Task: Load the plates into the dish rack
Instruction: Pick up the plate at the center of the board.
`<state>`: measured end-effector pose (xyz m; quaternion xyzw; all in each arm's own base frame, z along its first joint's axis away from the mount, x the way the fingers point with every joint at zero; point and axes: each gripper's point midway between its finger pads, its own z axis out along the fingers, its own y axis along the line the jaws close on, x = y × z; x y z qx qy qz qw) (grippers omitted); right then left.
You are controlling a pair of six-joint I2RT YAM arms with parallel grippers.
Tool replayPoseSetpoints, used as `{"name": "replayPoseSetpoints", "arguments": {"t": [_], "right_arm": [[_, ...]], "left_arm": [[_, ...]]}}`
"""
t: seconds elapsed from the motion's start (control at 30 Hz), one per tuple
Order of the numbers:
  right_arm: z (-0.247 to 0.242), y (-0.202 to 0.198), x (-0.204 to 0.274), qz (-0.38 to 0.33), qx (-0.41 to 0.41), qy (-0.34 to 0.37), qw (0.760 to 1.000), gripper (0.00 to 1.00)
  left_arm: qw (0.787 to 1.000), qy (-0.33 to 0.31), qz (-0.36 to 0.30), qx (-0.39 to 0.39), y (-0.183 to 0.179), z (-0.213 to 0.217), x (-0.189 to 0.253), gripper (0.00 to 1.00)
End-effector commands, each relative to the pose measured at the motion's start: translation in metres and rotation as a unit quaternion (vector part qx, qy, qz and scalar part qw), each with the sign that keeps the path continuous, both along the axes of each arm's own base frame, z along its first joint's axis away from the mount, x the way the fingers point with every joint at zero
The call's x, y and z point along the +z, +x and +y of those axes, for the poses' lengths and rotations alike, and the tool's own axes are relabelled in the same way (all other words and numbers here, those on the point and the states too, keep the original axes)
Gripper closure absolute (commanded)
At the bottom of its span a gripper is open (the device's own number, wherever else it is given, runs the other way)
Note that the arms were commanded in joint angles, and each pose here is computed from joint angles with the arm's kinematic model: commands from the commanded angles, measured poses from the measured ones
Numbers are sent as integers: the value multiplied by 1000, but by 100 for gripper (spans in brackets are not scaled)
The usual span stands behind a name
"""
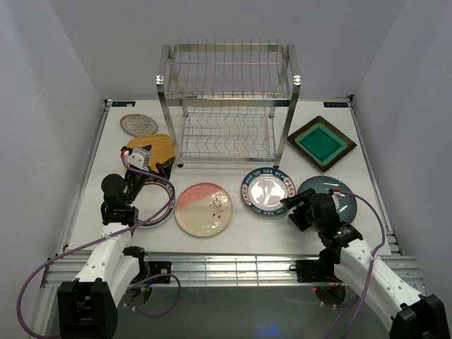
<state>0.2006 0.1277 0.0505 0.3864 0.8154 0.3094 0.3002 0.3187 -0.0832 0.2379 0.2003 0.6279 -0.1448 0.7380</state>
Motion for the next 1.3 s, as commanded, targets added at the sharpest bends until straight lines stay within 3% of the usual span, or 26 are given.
{"name": "replayPoseSetpoints", "arguments": {"t": [0.0,0.47,0.77,0.93,1.07,1.27], "right_arm": [[-3,9,0,-14,-29,7,999,27],[-3,16,-10,2,-42,-1,999,38],[-3,20,-15,12,-48,-7,999,53],[-3,22,-18,16,-51,-8,999,66],[-3,23,-16,17,-53,-12,998,68],[-5,22,-11,11,-58,-8,998,83]], "left_arm": [[1000,1,-6,-9,-3,-3,3,2],[1000,3,-5,-9,-3,-4,2,2],[1000,3,-7,-8,-3,-3,3,2],[1000,3,-7,-9,-3,-4,3,2],[1000,4,-8,-8,-3,-3,3,2],[1000,4,-10,-9,-4,-3,4,2]]}}
